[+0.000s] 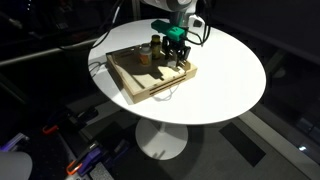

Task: Put the lid on top of the white bottle

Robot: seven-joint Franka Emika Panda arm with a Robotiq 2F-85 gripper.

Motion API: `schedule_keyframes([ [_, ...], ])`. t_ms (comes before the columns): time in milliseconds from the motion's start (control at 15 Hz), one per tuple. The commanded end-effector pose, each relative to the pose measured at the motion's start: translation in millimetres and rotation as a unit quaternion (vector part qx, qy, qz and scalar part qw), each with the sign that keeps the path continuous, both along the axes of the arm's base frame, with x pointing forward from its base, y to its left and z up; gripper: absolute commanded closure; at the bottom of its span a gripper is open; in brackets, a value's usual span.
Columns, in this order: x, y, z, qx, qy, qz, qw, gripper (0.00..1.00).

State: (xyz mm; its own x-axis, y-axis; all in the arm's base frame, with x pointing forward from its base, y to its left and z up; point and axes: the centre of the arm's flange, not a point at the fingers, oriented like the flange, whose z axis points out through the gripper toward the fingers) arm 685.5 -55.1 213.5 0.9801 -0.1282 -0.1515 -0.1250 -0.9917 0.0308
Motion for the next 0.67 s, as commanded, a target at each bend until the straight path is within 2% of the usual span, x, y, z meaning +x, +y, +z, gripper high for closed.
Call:
schedule_keyframes([
  [0, 12.5, 2.1, 0.0, -0.005, -0.008, -0.002, 1.0, 0.28],
  [267, 12.6, 3.3, -2.8, -0.005, -0.007, 0.0, 1.0, 0.31],
  [333, 12.4, 3.5, -3.1, -0.005, -0.007, 0.0, 1.0, 0.37],
  [600, 10.3, 2.4, 1.4, -0.005, -0.01, 0.0, 0.9999, 0.73],
])
